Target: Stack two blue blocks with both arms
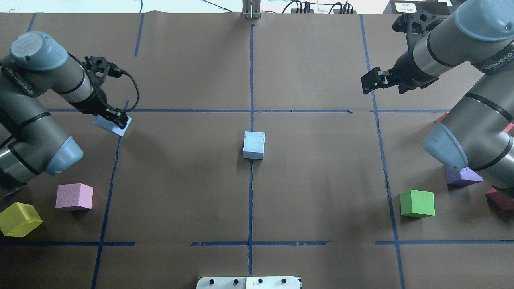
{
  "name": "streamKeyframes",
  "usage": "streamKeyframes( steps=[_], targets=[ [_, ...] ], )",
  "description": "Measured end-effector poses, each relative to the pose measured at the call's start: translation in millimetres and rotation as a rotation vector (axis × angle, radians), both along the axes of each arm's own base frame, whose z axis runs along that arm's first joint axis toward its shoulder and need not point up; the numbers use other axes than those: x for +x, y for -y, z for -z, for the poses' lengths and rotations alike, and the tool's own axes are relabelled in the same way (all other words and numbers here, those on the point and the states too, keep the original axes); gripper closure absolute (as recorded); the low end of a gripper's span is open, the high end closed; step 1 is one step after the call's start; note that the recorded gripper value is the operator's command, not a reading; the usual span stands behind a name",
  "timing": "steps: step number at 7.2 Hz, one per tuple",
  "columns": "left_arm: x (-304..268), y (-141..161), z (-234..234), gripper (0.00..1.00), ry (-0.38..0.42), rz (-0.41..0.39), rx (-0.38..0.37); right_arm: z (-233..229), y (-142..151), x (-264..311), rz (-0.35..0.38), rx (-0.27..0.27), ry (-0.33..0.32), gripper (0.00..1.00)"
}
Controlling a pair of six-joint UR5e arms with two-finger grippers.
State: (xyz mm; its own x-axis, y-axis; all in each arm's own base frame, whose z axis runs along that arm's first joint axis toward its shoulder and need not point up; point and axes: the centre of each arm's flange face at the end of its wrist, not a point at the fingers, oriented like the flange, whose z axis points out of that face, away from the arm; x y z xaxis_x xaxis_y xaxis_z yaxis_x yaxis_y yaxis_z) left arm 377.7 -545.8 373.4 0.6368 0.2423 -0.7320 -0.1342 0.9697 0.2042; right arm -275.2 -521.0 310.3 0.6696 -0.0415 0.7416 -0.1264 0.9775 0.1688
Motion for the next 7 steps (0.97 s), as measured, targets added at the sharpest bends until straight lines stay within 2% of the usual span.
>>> streamKeyframes(
  steps=[3,5,7],
  targets=[
    [96.0,-31.1,102.2,0.92,-0.036,0.138,-0.112,-17.3,-2.2,10.2,-0.005,0.011,0.006,0.0],
    [145.3,-60.9,165.9,0.92,0.045,0.169,-0.14,-28.4,-4.8,13.3,-0.004,0.008,0.001,0.0],
    [176.0,-76.3,205.5,0.91,0.063,0.168,-0.14,-33.9,-5.8,13.8,-0.002,0.003,-0.004,0.0]
  ],
)
